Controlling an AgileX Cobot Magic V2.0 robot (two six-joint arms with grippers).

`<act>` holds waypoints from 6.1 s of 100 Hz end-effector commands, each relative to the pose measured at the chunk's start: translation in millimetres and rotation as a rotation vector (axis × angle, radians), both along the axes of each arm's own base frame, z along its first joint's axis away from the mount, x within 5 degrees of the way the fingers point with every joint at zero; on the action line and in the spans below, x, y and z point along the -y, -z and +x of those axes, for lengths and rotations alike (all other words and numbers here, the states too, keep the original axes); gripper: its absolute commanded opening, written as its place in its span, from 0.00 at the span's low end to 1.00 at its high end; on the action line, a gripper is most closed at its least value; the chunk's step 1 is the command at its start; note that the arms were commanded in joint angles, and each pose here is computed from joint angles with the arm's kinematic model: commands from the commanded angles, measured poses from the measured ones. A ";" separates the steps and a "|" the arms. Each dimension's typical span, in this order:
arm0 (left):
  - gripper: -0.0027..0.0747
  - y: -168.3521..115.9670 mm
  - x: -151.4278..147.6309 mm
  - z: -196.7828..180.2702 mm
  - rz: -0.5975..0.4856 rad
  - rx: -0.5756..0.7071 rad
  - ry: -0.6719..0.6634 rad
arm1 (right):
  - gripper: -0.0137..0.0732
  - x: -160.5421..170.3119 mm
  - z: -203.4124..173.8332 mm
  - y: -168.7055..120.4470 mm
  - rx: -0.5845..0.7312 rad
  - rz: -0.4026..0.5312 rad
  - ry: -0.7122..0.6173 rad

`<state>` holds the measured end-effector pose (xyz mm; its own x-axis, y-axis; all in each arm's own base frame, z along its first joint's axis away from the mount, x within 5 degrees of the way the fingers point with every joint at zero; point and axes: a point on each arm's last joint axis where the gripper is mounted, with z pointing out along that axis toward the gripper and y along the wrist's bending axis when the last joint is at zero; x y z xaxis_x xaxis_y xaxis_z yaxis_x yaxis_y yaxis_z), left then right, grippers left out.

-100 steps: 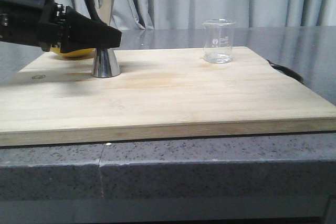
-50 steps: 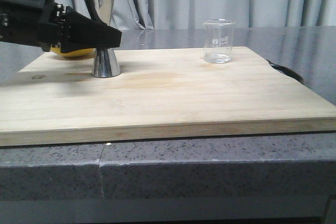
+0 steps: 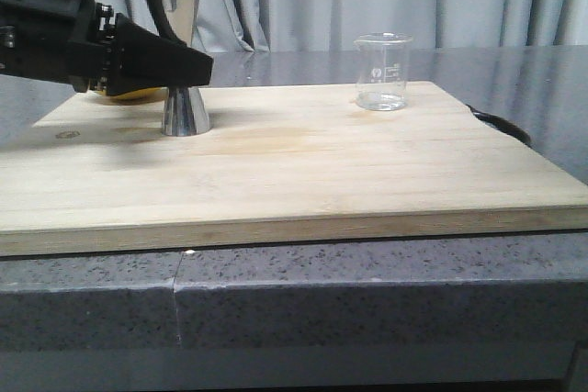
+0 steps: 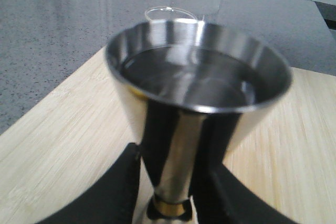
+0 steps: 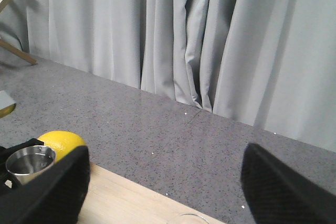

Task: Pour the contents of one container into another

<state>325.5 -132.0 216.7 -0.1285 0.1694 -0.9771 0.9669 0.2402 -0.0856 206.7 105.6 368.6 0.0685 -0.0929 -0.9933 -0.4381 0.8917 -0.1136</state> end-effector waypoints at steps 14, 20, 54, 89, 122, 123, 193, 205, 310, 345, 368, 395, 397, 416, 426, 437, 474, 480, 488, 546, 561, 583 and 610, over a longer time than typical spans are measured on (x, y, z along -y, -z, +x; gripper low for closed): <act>0.41 -29.1 3.9 -3.9 -0.115 0.051 0.039 | 0.77 2.8 -5.2 -20.4 0.117 0.039 0.006; 0.45 -29.1 3.9 -3.9 -0.115 0.051 0.039 | 0.77 2.8 -5.2 -20.4 0.117 0.039 0.006; 0.76 -28.2 2.6 -6.7 -0.097 -0.017 0.053 | 0.77 2.8 -5.2 -20.4 0.117 0.039 0.006; 0.75 -46.3 -10.4 -16.7 -0.031 0.016 0.064 | 0.77 2.8 -5.2 -20.0 0.113 0.037 0.006; 0.75 -66.0 -58.1 -21.8 0.048 -0.003 -0.042 | 0.77 2.7 -5.1 -19.3 0.106 0.034 0.005; 0.75 -66.4 -59.4 -22.1 0.052 -0.004 -0.045 | 0.77 2.6 -5.1 -19.1 0.104 0.032 0.004; 0.21 -206.6 -172.4 -75.5 -0.391 0.213 -0.631 | 0.77 97.9 19.1 -17.6 0.073 0.076 0.450; 0.12 -228.9 -173.9 -79.6 -0.418 0.221 -0.639 | 0.77 113.8 15.0 -18.4 0.060 0.066 0.517; 0.01 -290.1 -119.1 -69.9 -0.338 0.385 -1.007 | 0.77 115.9 -27.9 -44.4 0.175 -0.012 0.527; 0.01 -262.1 -95.3 -171.3 -0.290 0.452 -0.957 | 0.77 110.1 -92.7 -56.9 0.168 -0.020 0.500; 0.01 -191.5 -109.2 -224.9 -0.280 0.400 -1.077 | 0.59 106.0 -140.0 -43.1 0.140 -0.031 0.480; 0.01 -114.7 -113.3 -269.4 -0.345 0.352 -1.086 | 0.20 101.1 -197.0 -17.8 0.190 -0.004 0.455; 0.01 -110.2 -113.5 -271.7 -0.347 0.355 -1.086 | 0.18 100.5 -199.2 -15.6 0.186 0.005 0.448; 0.01 -78.4 -115.0 -282.0 -0.351 0.360 -1.093 | 0.10 96.0 -212.0 28.5 0.123 0.043 0.402; 0.01 -63.2 -115.0 -278.8 -0.325 0.332 -1.100 | 0.10 95.5 -202.0 50.1 0.035 0.035 0.392; 0.01 -42.4 -115.2 -273.1 -0.286 0.278 -1.115 | 0.10 95.2 -193.2 65.9 -0.011 0.051 0.384; 0.01 -4.0 -120.1 -265.2 -0.247 0.147 -1.188 | 0.10 104.1 -169.1 97.0 0.138 0.111 0.462; 0.01 -3.9 -120.5 -265.2 -0.247 0.146 -1.193 | 0.10 104.6 -169.1 96.4 0.154 0.115 0.466; 0.01 -3.8 -120.8 -265.1 -0.246 0.146 -1.196 | 0.10 104.4 -169.0 97.0 0.148 0.113 0.464; 0.01 -4.8 -116.8 -265.9 -0.265 0.140 -1.151 | 0.10 104.2 -168.7 98.1 0.135 0.110 0.462; 0.01 -4.8 -116.8 -265.9 -0.265 0.140 -1.151 | 0.10 104.2 -168.7 98.1 0.135 0.110 0.462; 0.01 -4.8 -116.8 -265.9 -0.265 0.140 -1.151 | 0.10 104.2 -168.7 98.1 0.135 0.110 0.462; 0.01 -14.2 -121.9 -267.1 -0.282 0.164 -1.204 | 0.10 104.2 -168.7 98.1 0.135 0.110 0.462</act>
